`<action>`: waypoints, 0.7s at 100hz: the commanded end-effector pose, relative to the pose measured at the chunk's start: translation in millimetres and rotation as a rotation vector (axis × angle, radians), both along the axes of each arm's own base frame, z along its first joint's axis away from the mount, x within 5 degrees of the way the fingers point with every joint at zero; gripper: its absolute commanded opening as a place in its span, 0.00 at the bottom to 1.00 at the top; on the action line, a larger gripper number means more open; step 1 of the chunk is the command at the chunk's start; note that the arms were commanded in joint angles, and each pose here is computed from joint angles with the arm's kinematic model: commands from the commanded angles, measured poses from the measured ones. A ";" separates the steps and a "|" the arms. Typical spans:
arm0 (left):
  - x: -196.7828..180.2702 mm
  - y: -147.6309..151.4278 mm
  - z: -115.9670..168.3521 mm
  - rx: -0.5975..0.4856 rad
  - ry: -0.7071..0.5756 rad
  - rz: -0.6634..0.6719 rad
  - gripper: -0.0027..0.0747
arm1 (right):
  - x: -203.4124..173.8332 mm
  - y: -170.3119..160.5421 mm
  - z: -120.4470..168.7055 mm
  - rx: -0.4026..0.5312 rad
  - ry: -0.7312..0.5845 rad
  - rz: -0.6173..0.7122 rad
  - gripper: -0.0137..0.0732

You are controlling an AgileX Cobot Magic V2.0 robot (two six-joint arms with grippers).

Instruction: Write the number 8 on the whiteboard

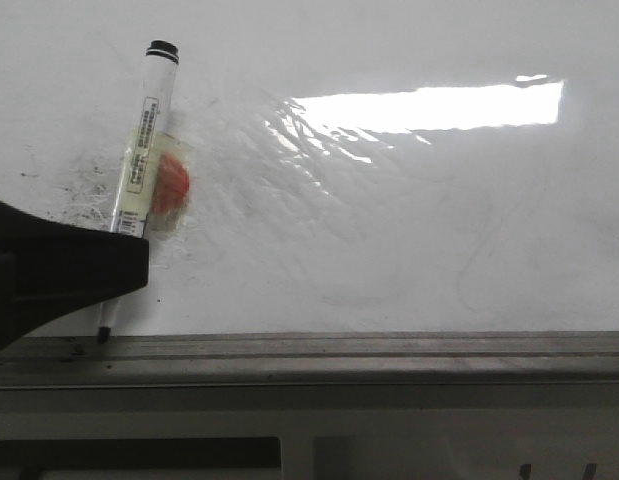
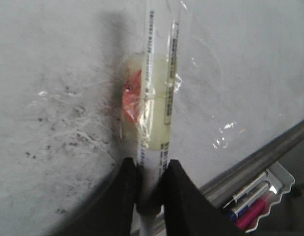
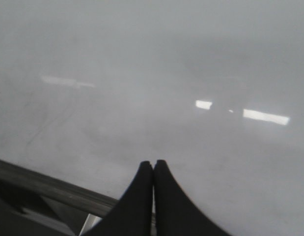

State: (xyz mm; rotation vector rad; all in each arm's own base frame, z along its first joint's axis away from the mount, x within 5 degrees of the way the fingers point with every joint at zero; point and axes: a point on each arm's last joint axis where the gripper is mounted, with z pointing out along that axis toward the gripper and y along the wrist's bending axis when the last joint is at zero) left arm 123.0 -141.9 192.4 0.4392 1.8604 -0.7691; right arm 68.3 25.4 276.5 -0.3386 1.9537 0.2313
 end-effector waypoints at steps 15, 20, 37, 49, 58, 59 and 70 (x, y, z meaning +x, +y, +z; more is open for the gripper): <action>-10.9 4.8 28.1 0.107 -0.224 -0.122 0.01 | 22.5 36.7 45.5 -0.004 -0.057 0.296 0.22; -13.0 5.5 33.3 0.163 -0.271 -0.154 0.01 | 27.0 44.2 49.8 0.006 -0.042 0.332 0.34; -14.8 3.0 52.3 0.306 -0.414 -0.239 0.01 | 40.3 69.3 55.8 0.004 0.021 0.434 0.69; -13.7 -2.1 62.3 0.347 -0.511 -0.279 0.01 | 45.1 92.1 53.6 -0.004 0.041 0.524 0.65; -12.6 -5.3 66.2 0.363 -0.547 -0.296 0.01 | 44.1 110.9 55.4 0.023 -0.013 0.590 0.63; -12.8 -5.5 66.5 0.365 -0.554 -0.299 0.01 | 44.6 112.9 54.7 0.023 -0.014 0.594 0.63; -13.0 -7.1 68.2 0.384 -0.587 -0.318 0.01 | 45.9 133.5 57.1 0.062 -0.087 0.635 0.63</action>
